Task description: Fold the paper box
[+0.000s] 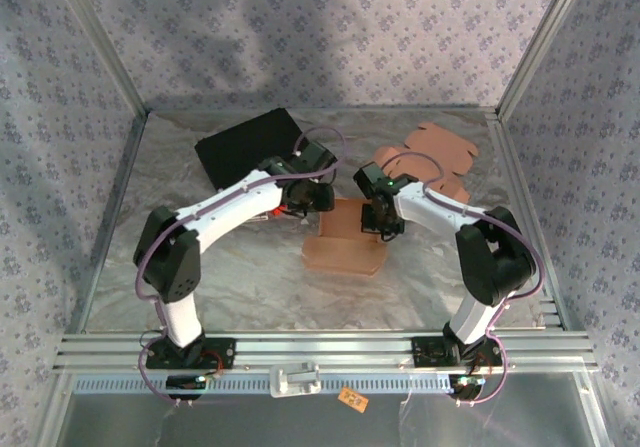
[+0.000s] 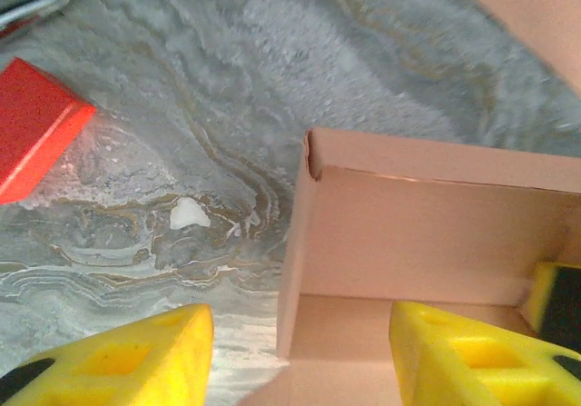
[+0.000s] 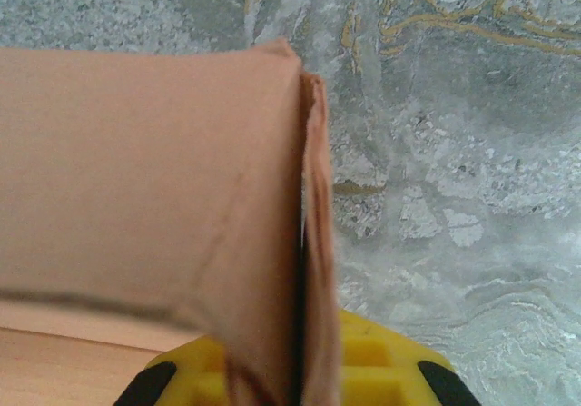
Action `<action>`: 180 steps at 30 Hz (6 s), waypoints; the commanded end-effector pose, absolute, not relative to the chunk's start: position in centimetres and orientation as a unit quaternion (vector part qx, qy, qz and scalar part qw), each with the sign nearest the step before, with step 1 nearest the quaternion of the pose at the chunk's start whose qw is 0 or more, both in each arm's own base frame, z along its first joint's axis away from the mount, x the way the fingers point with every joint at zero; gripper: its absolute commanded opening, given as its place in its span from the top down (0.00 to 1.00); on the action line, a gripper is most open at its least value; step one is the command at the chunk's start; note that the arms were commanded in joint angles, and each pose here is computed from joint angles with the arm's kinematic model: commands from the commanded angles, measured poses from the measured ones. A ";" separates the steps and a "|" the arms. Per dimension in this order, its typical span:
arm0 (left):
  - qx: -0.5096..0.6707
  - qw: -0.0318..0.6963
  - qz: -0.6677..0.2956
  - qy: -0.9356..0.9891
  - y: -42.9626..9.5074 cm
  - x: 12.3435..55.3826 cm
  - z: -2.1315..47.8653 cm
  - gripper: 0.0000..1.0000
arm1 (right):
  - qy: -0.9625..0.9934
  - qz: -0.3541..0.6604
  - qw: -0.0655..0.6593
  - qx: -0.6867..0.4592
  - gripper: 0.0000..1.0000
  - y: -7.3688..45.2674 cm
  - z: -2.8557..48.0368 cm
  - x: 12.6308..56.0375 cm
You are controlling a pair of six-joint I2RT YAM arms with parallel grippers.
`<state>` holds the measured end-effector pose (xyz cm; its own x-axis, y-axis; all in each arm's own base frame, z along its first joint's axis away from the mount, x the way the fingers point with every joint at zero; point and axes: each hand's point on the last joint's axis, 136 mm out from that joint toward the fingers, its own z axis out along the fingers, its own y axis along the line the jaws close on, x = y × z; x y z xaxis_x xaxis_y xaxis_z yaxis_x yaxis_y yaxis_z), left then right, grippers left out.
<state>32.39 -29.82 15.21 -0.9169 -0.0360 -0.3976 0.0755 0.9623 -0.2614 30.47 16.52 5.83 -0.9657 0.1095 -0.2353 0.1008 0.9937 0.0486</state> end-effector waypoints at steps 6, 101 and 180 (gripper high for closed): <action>-0.023 0.203 -0.164 0.965 -25.3 31.6 17.4 0.50 | 0.988 0.061 0.107 0.097 1.00 16.3 6.2 30.5; -0.157 0.116 -0.374 0.907 -32.0 33.1 13.0 0.66 | 0.919 0.353 0.151 -0.090 0.37 26.0 22.8 31.0; 0.092 0.204 -0.245 0.943 -26.0 27.6 16.1 0.44 | 0.843 0.173 0.343 0.376 0.59 18.1 28.5 33.6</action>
<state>27.06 -25.41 14.09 -0.9335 0.0406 -0.3562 0.2072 0.8719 -0.4437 33.08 20.10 24.28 -0.4431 0.8553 -0.2686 0.6563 0.5136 0.5527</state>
